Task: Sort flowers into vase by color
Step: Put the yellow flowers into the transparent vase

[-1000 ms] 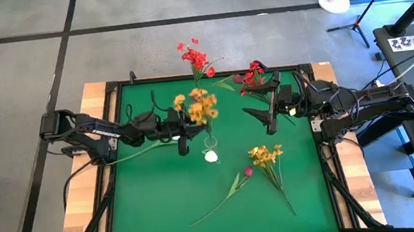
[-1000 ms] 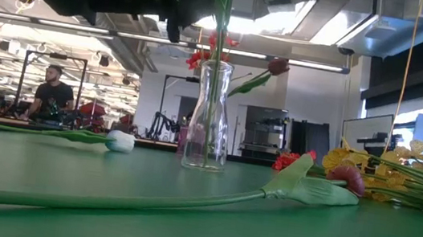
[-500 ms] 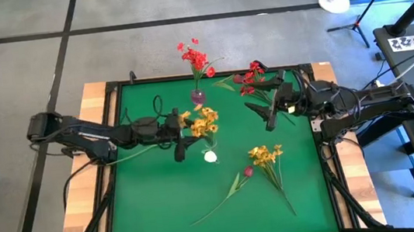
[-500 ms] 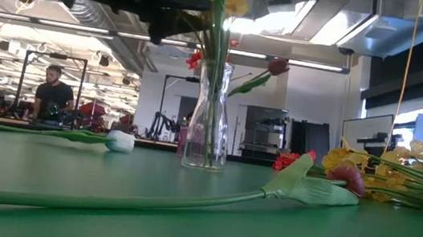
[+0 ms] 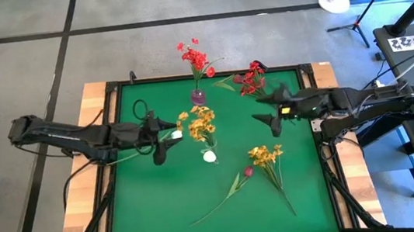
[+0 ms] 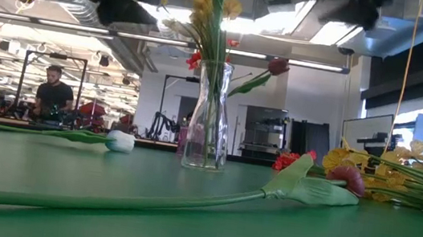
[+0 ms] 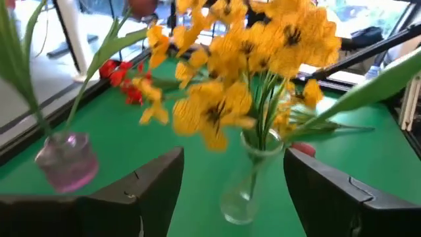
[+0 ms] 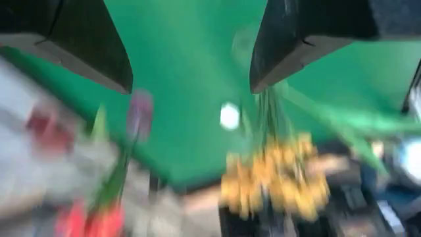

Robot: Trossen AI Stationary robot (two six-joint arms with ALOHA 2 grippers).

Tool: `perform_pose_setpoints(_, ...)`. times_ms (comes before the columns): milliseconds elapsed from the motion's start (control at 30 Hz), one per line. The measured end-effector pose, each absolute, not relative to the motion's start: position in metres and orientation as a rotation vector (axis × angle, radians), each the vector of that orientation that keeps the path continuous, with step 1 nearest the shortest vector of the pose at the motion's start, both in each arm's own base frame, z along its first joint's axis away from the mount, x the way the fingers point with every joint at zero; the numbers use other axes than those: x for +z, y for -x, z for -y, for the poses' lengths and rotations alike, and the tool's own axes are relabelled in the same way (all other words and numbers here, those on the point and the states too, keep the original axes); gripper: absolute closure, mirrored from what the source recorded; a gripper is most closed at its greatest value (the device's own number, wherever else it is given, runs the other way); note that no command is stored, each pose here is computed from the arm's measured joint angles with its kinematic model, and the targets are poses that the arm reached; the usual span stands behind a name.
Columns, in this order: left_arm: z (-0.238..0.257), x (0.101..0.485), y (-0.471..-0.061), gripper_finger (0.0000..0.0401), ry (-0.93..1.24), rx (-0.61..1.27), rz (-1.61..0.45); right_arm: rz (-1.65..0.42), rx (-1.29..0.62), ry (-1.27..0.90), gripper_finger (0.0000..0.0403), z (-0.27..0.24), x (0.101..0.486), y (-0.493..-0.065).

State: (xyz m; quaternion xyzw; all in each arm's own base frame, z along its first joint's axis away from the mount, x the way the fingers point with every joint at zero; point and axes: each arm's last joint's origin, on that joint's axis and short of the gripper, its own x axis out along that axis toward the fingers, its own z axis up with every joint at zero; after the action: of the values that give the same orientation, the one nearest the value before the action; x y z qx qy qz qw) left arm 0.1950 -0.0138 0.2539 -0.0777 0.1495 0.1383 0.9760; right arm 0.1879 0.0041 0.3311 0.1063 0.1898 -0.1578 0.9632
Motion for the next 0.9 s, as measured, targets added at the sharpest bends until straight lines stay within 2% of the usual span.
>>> perform_pose_setpoints(200, 0.017, 0.253, -0.183, 0.0146, 0.198, 0.318, -0.341, -0.693, -0.315, -0.465, 0.01, -0.013, 0.3, -0.186)
perform_pose_setpoints(467, 0.016, 0.248, -0.18, 0.0147, 0.222, 0.349, -0.391, -1.009, -0.377, -0.623, 0.01, -0.058, 0.263, -0.193)
perform_pose_setpoints(767, 0.015, 0.243, -0.178, 0.0147, 0.257, 0.378, -0.428, -1.191, -0.462, -0.686, 0.01, -0.122, 0.225, -0.192)
perform_pose_setpoints(900, 0.015, 0.243, -0.178, 0.0147, 0.253, 0.39, -0.426, -1.211, -0.513, -0.621, 0.01, -0.14, 0.204, -0.195)
